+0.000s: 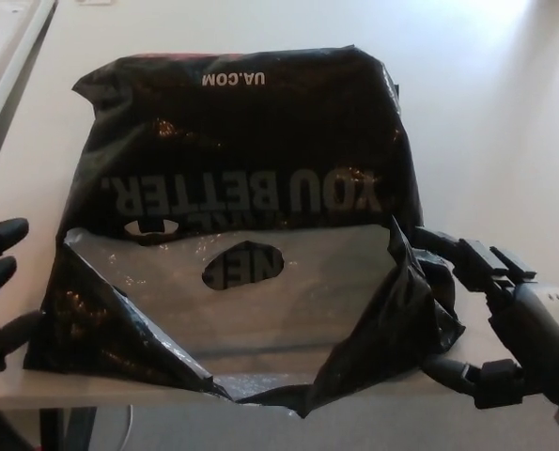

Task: A plastic bag is kept infront of the robot in the middle of the desk and the robot uses both its hands to grab it from the top and lifts it up and then releases it.

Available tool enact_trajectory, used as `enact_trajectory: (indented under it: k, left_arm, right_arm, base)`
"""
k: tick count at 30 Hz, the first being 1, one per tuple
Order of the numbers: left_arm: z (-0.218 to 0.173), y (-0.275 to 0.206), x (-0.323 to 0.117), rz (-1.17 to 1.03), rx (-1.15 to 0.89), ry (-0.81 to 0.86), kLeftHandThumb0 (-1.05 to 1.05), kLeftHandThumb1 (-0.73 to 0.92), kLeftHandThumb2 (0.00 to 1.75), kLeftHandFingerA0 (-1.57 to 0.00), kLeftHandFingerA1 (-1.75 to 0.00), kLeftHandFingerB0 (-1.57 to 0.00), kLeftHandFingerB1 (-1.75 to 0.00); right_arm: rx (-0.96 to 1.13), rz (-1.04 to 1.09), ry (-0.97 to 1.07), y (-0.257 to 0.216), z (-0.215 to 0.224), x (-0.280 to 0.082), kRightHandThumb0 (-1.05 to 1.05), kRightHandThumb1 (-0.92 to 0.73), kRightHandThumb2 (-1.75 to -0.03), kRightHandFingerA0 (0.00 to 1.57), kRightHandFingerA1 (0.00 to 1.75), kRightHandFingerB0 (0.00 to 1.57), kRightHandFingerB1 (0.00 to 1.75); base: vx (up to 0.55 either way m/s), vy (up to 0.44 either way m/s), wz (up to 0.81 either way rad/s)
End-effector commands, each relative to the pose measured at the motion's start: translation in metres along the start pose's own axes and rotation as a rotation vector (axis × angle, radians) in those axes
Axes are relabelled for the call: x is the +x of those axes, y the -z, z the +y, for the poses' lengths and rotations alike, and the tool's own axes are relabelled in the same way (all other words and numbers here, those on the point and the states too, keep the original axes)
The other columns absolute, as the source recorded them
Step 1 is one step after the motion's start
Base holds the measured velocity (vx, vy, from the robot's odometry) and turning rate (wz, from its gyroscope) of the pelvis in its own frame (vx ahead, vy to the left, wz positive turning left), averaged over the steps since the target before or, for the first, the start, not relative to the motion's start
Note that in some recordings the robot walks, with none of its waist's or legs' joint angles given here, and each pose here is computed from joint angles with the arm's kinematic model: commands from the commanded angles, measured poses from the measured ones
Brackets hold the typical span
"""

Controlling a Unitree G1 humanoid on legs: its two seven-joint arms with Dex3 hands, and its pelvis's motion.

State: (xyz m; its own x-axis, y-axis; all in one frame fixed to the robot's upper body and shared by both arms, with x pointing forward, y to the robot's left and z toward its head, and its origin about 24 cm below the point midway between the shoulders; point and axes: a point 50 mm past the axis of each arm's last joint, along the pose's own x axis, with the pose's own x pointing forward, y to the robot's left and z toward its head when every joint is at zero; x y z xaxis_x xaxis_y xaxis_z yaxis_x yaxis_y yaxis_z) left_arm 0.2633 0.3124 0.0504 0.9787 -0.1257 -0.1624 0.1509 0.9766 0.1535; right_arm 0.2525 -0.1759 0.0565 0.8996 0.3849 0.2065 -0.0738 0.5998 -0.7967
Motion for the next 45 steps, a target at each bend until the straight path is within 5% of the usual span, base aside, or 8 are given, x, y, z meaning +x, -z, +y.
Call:
enact_trajectory:
  k: [1,7,34,36,40,41,43,45]
  left_arm:
    - [-0.004,0.011,0.009,0.098,-0.046,0.013,-0.63,0.42,0.71,-0.22,-0.38,-0.08,-0.36]
    - [-0.006,0.017,0.016,0.145,-0.084,-0.012,-0.61,0.42,0.70,-0.22,-0.39,-0.09,-0.37]
    - [-0.008,0.039,-0.017,0.305,0.005,0.130,-0.67,0.39,0.72,-0.22,-0.40,-0.09,-0.39]
    - [-0.008,0.037,-0.017,0.315,-0.001,0.133,-0.68,0.39,0.72,-0.24,-0.40,-0.10,-0.40]
    - [-0.004,0.027,-0.015,0.311,0.013,0.133,-0.66,0.39,0.72,-0.27,-0.42,-0.12,-0.39]
    - [-0.004,0.027,-0.014,0.321,0.037,0.128,-0.67,0.38,0.72,-0.30,-0.44,-0.13,-0.39]
    - [-0.003,0.026,-0.014,0.325,0.058,0.126,-0.66,0.39,0.73,-0.33,-0.45,-0.14,-0.39]
    - [-0.002,0.028,-0.013,0.333,0.038,0.114,-0.57,0.45,0.54,-0.41,-0.37,-0.19,-0.30]
  right_arm:
    - [0.025,0.041,-0.033,0.004,0.005,-0.004,-0.59,-0.51,-0.55,0.22,0.37,0.00,0.24]
    - [0.044,0.056,-0.036,0.008,0.008,-0.004,-0.61,-0.40,-0.75,0.16,0.48,0.00,0.17]
    - [0.066,0.188,0.031,0.051,0.014,0.012,-0.62,-0.42,-0.75,0.12,0.46,0.00,0.14]
    - [0.077,0.193,0.035,0.052,0.012,0.016,-0.62,-0.55,-0.57,0.17,0.38,0.00,0.13]
    - [0.085,0.189,0.078,0.051,0.009,0.030,-0.61,-0.58,-0.58,0.14,0.34,0.00,0.13]
    - [0.075,0.187,0.100,0.051,0.006,0.033,-0.62,-0.55,-0.74,0.06,0.31,0.00,0.04]
    - [0.073,0.187,0.143,0.051,0.001,0.036,-0.60,-0.62,-0.59,0.09,0.31,0.00,0.09]
    - [0.138,0.215,0.236,0.057,-0.014,0.038,-0.59,-0.61,-0.58,0.14,0.32,0.00,0.08]
  base:
    - [0.00,0.000,0.00]
    - [0.00,0.000,0.00]
    - [0.00,0.000,0.00]
    - [0.00,0.000,0.00]
    - [0.00,0.000,0.00]
    - [0.00,0.000,0.00]
    - [0.00,0.000,0.00]
    - [0.00,0.000,0.00]
